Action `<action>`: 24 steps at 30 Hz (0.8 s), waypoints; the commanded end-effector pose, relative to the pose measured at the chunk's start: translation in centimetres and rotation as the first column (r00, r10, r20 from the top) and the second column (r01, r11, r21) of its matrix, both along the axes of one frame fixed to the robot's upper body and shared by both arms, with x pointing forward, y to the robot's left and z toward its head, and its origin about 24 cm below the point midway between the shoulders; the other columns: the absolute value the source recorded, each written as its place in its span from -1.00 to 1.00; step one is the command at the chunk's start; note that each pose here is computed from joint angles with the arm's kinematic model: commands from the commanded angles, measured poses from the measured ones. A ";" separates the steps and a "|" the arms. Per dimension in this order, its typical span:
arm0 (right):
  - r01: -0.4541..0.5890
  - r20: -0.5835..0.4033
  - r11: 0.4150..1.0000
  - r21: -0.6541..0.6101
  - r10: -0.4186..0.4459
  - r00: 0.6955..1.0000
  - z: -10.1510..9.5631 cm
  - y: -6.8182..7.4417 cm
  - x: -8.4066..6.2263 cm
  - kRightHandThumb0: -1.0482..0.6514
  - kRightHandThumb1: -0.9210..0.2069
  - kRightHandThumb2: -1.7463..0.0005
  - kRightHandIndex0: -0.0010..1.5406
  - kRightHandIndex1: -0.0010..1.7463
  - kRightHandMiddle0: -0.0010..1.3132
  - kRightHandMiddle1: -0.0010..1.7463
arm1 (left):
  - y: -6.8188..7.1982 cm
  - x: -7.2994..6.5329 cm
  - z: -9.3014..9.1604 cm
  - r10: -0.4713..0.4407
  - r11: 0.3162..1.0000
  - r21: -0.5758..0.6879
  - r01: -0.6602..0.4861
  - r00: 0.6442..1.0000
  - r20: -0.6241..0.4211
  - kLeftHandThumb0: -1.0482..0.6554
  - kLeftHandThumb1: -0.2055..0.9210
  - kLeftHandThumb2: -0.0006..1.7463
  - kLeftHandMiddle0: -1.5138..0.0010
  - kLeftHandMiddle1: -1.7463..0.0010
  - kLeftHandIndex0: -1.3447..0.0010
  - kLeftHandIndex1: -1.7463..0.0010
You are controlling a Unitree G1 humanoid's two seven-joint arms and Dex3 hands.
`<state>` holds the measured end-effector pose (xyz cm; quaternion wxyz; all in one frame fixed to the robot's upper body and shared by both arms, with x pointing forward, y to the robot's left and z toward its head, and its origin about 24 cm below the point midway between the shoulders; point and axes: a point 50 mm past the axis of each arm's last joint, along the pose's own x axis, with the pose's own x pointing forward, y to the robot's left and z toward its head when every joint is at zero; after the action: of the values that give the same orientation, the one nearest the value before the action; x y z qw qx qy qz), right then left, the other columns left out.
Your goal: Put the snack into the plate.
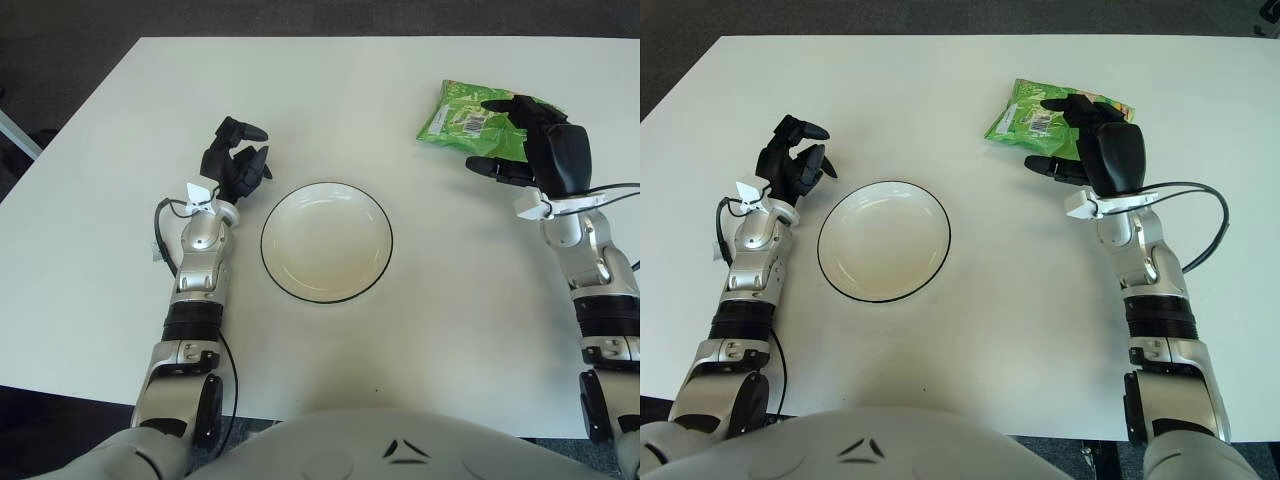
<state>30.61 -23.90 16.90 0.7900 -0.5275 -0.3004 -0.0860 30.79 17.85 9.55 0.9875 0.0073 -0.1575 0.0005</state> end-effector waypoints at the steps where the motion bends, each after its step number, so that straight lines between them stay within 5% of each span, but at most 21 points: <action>1: 0.000 -0.008 1.000 -0.002 0.000 1.000 1.6 -0.5 0.4 -0.51 -1.00 0.65 -0.38 -0.99 -0.44 -0.68 | -0.2 -1.6 -4.2 0.019 0.999 -0.026 -0.024 0.987 -0.157 -0.19 1.00 -0.64 -0.17 -1.00 0.38 -0.75; 24: -0.020 0.011 0.999 -0.047 0.021 1.000 4.1 -1.6 1.7 -0.50 -1.00 0.68 -0.28 -0.97 -0.29 -0.65 | -0.3 -1.7 -4.3 0.029 0.999 -0.015 -0.032 0.987 -0.160 -0.19 1.00 -0.63 -0.17 -1.00 0.38 -0.75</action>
<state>32.25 -25.66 20.36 0.7811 -0.5385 -0.3054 -0.0816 30.75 17.69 9.57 0.9874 0.0160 -0.1572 0.0037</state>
